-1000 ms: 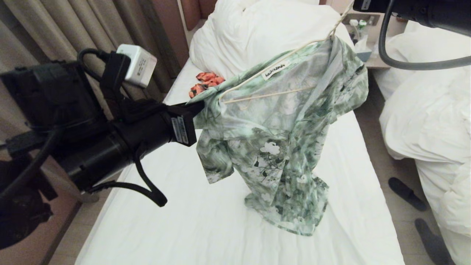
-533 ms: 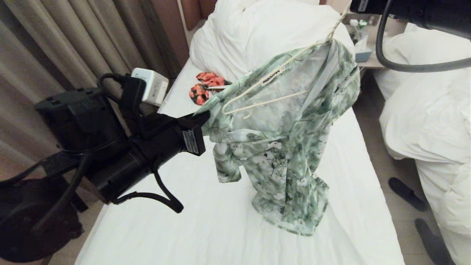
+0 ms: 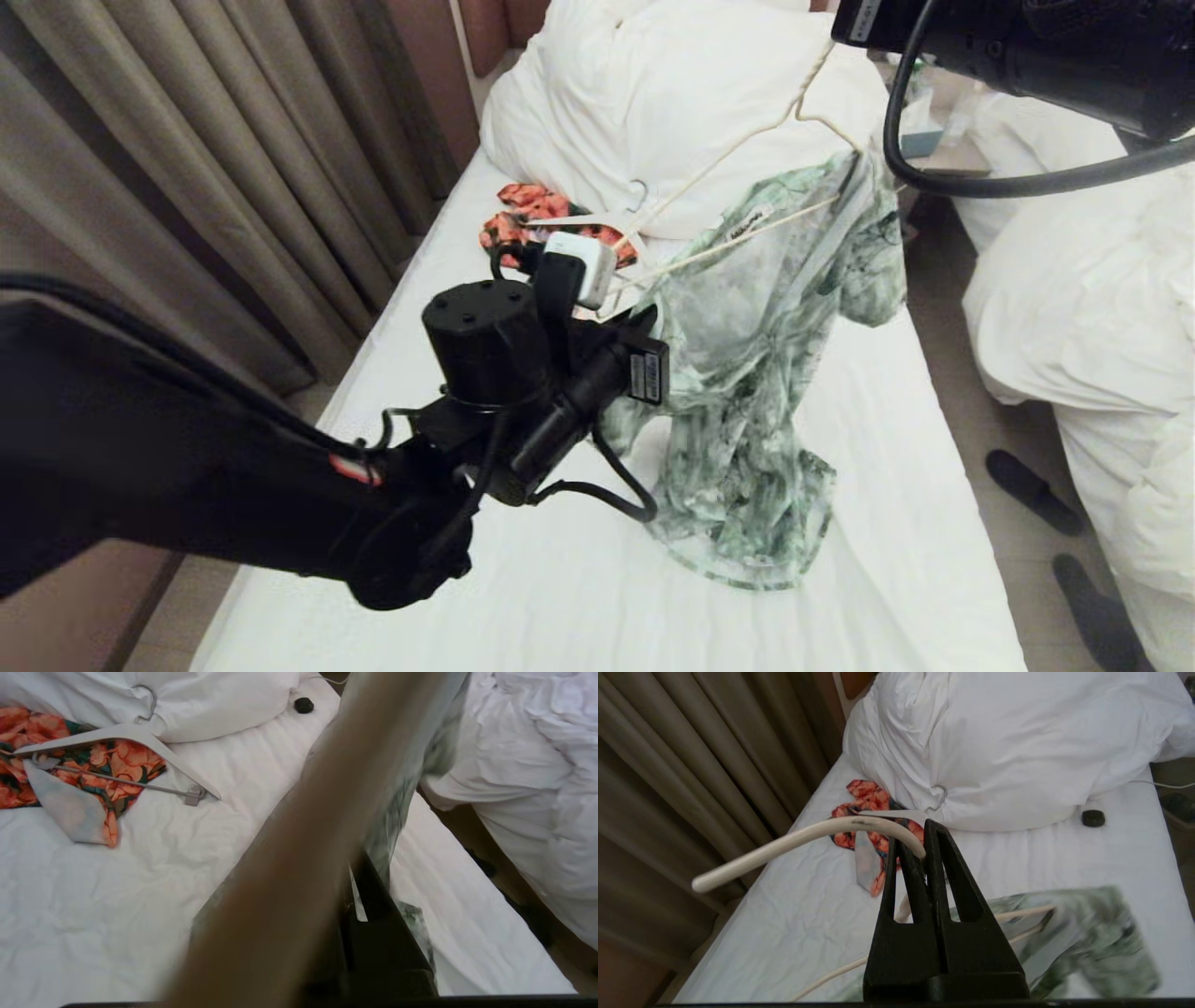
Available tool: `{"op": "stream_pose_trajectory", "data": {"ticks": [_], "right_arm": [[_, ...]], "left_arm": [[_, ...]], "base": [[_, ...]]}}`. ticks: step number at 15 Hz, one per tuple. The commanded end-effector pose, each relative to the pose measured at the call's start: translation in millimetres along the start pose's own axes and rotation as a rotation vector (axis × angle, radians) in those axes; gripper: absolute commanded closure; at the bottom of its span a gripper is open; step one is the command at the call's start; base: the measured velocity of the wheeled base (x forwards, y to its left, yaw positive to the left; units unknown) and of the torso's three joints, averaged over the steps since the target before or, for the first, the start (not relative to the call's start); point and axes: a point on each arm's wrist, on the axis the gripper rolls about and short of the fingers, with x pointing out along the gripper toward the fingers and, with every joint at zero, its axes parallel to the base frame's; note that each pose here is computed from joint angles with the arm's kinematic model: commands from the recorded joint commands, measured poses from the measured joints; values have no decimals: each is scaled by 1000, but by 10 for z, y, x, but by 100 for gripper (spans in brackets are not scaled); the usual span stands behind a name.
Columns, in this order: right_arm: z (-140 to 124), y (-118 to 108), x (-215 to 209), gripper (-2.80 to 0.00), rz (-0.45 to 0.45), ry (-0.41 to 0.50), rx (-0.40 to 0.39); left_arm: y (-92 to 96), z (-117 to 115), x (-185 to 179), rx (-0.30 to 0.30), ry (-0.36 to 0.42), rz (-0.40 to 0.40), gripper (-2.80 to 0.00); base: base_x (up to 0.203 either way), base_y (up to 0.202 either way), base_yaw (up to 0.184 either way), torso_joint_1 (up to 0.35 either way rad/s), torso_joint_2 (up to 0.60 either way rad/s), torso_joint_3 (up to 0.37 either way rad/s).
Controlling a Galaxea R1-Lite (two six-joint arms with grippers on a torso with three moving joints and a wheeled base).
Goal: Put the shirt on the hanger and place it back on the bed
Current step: Take the clothes hanger out of the clothes
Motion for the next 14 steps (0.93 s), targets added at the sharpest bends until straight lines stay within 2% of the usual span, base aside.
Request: {"op": "stream_pose_trajectory", "data": {"ticks": [1, 3, 7, 10, 11, 14], "right_arm": [[-31, -41, 41, 0, -17, 3, -5], [-23, -146, 73, 0, -50, -4, -15], [-199, -257, 199, 0, -95, 37, -52], [-340, -204, 282, 0, -90, 59, -87], [-385, -176, 315, 0, -84, 58, -96], [-450, -93, 375, 0, -99, 33, -108]], "left_arm": [[-43, -392, 224, 16, 64, 15, 0], [82, -338, 239, 12, 47, 48, 0], [219, 197, 11, -7, -65, 72, 0], [111, 406, -271, -16, -81, 29, 0], [32, 436, -361, -18, -81, 2, 0], [-19, 282, -460, -7, -23, -15, 0]], "base": [[0, 0, 0, 0, 0, 0], [0, 0, 0, 0, 0, 0], [0, 0, 0, 0, 0, 0], [0, 0, 0, 0, 0, 0], [0, 0, 0, 0, 0, 0], [0, 0, 0, 0, 0, 0]]}}
